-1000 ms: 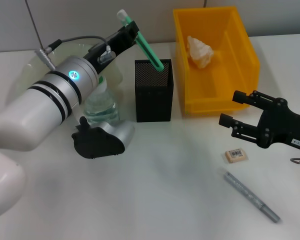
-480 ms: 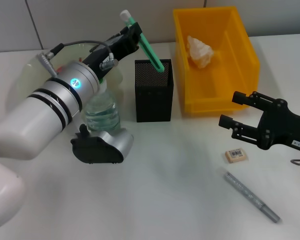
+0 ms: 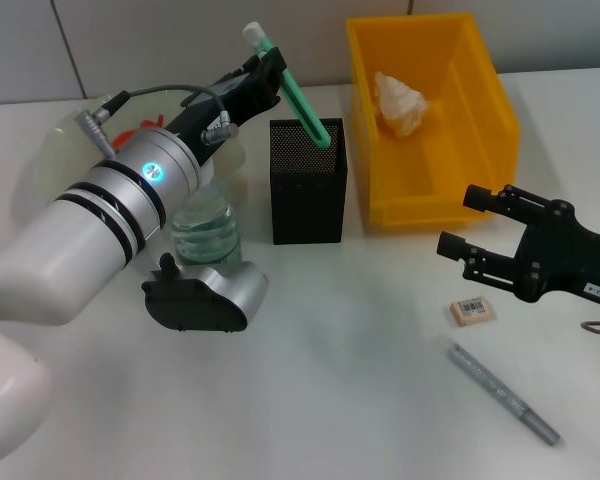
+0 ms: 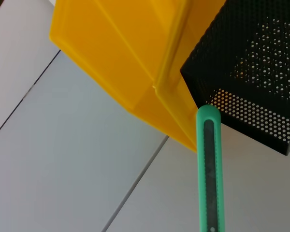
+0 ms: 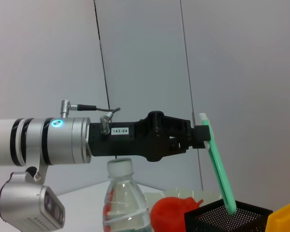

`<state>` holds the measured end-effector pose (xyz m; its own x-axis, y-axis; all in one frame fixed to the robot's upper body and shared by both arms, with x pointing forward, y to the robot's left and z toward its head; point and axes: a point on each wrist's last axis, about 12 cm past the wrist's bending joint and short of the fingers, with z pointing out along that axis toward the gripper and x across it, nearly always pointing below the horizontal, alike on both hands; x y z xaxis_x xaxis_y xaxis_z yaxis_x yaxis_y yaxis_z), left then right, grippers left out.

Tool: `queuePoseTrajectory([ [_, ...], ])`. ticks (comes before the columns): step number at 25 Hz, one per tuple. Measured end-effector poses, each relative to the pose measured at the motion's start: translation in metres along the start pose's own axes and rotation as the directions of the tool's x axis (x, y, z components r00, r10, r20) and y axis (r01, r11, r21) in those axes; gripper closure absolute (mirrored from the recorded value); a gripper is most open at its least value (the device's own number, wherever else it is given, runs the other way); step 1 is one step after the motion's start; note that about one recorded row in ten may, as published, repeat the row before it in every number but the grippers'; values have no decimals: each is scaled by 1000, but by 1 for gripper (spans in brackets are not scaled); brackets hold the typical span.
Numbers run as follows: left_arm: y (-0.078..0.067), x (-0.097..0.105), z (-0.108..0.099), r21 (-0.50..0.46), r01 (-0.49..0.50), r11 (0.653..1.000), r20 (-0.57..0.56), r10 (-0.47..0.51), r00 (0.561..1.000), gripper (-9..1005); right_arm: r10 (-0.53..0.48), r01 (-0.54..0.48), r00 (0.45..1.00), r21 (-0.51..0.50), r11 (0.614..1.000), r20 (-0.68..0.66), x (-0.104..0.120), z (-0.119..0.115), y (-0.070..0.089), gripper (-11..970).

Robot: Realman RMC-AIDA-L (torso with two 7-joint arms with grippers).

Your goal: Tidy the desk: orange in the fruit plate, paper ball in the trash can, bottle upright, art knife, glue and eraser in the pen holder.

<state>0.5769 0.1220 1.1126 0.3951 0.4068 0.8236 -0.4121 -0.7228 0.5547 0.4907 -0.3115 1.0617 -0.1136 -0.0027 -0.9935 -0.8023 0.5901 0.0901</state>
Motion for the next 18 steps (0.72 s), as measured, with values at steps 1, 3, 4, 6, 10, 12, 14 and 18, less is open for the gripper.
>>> queuePoseTrajectory([
  [1,0,0,0,-1,0,1000,-1,0,1000,763,1,-1,1000,0,1000,0,0,0,0,246],
  [3,-1,0,-1,-2,0,1000,-4,0,1000,763,2,-2,1000,1,1000,0,0,0,0,246],
  [4,-1,0,-1,-2,0,1000,-5,0,1000,763,2,-2,1000,1,1000,0,0,0,0,246],
  [6,-1,0,-1,-3,0,1000,-6,0,1000,762,3,-3,1000,1,1000,0,1,-1,0,246],
  [10,0,-1,-1,-10,-1,1000,-10,0,1000,762,7,-7,1000,1,1000,0,1,-1,1,246],
  [12,0,0,-1,-14,-1,1000,-14,1,1000,761,12,-12,1000,2,1000,0,1,-1,1,246],
  [14,0,-1,-1,-18,-2,1000,-15,1,1000,761,15,-15,1000,3,1000,0,2,-2,2,246],
  [18,1,-1,-1,-20,-2,1000,-13,2,1000,760,14,-14,1000,0,1000,3,1,-3,2,247],
])
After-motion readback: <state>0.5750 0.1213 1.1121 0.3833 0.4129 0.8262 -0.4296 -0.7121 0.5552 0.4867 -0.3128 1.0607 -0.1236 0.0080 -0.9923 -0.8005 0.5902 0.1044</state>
